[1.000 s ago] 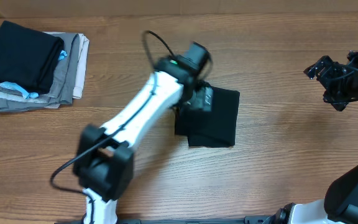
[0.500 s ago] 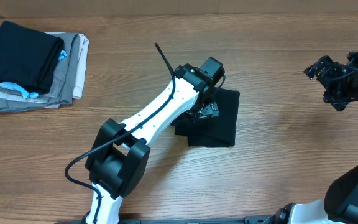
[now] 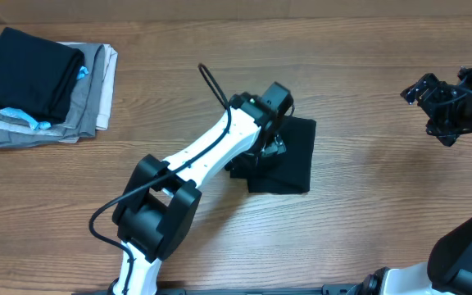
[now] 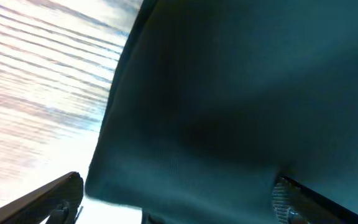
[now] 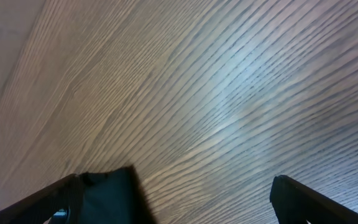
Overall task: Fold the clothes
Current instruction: 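Grasp the folded black bundle with the left gripper and lift it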
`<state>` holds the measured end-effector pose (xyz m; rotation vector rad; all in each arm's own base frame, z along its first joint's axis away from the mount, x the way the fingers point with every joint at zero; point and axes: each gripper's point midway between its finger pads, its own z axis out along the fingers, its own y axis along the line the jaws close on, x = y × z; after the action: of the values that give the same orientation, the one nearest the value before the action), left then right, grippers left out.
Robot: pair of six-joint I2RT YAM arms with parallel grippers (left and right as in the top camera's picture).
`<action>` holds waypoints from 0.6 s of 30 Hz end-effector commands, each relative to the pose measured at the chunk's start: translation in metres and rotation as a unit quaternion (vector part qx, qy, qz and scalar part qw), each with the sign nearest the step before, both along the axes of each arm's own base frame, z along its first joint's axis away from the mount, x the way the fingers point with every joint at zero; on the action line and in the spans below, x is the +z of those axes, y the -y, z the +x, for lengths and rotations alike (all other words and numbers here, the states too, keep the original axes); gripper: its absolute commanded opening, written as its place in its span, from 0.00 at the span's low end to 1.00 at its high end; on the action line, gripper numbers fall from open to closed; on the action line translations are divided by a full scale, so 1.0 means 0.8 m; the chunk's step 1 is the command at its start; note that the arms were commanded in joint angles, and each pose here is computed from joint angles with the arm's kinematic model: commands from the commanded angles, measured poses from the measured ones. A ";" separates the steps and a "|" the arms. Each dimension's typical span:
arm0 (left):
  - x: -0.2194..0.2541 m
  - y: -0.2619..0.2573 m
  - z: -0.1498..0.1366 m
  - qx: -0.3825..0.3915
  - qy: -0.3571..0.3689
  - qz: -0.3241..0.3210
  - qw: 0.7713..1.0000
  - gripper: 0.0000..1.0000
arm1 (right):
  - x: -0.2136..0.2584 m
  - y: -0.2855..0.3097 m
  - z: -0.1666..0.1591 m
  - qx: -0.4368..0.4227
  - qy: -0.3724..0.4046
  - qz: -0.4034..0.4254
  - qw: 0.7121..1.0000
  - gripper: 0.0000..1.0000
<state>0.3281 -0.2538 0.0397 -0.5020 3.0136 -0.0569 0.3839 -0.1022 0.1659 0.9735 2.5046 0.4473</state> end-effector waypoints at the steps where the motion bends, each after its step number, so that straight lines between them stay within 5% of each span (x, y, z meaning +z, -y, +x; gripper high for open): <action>1: -0.033 -0.013 -0.016 -0.010 -0.008 0.020 1.000 1.00 | 0.002 0.002 0.001 -0.002 0.003 -0.003 1.000 1.00; 18: -0.081 -0.035 -0.042 -0.023 -0.024 0.034 0.999 1.00 | 0.002 0.002 0.001 -0.002 0.003 -0.003 1.000 1.00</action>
<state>0.3204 -0.2488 0.0077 -0.4754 2.9891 -0.1109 0.3839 -0.1021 0.1658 0.9737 2.5049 0.4474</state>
